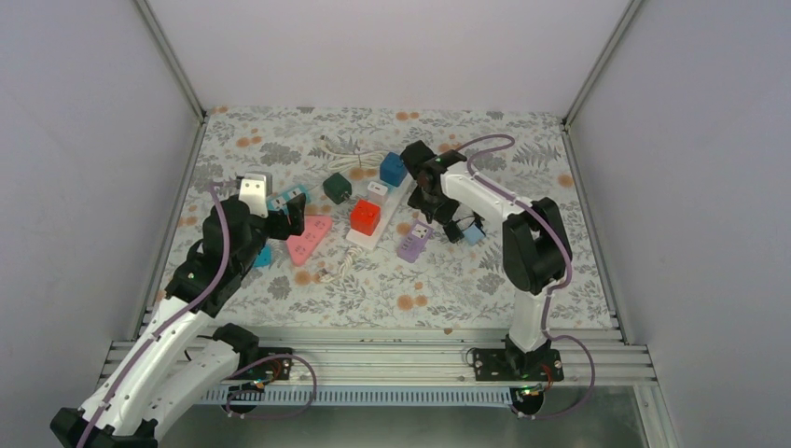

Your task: Insert the plug

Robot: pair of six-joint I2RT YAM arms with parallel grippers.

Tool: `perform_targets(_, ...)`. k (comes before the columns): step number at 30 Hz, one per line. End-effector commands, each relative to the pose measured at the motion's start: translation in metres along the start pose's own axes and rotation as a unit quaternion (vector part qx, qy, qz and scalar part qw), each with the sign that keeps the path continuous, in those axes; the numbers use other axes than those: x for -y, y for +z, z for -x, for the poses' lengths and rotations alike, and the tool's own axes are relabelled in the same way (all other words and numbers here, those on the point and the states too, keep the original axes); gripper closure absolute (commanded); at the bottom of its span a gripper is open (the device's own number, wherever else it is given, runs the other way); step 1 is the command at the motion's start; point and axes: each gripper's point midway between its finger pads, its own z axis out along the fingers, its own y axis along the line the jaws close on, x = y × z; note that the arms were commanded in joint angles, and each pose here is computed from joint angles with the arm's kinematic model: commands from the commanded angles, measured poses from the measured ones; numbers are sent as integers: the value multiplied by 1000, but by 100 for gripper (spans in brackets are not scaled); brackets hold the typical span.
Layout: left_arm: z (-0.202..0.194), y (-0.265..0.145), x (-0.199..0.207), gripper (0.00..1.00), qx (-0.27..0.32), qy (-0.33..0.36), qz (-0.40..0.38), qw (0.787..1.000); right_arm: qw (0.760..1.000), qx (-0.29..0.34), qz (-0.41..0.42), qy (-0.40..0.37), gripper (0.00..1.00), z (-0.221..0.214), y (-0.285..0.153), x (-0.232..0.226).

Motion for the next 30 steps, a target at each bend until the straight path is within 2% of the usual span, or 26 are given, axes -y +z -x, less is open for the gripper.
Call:
perform_targets(1,0,1,-4,0,-1,-5,10,1000,998,-35,-43,-8,47,-13,40,20)
perform_targets(4,0,1,-4,0,-1,-5,11,1000,998,-39,-53,-10,44,-14,52,24)
perform_targets(14,-3,3,-5,0,-7,-3,15,1000,995,-55,-86,-9,45,-21,84,34)
perform_targets(22,-3,4,-7,0,-8,-3,21,1000,993,-62,-100,-9,41,-21,102,36)
perform_targets(30,-4,5,-8,0,-10,-1,24,1000,996,-69,-42,-31,41,-17,104,30)
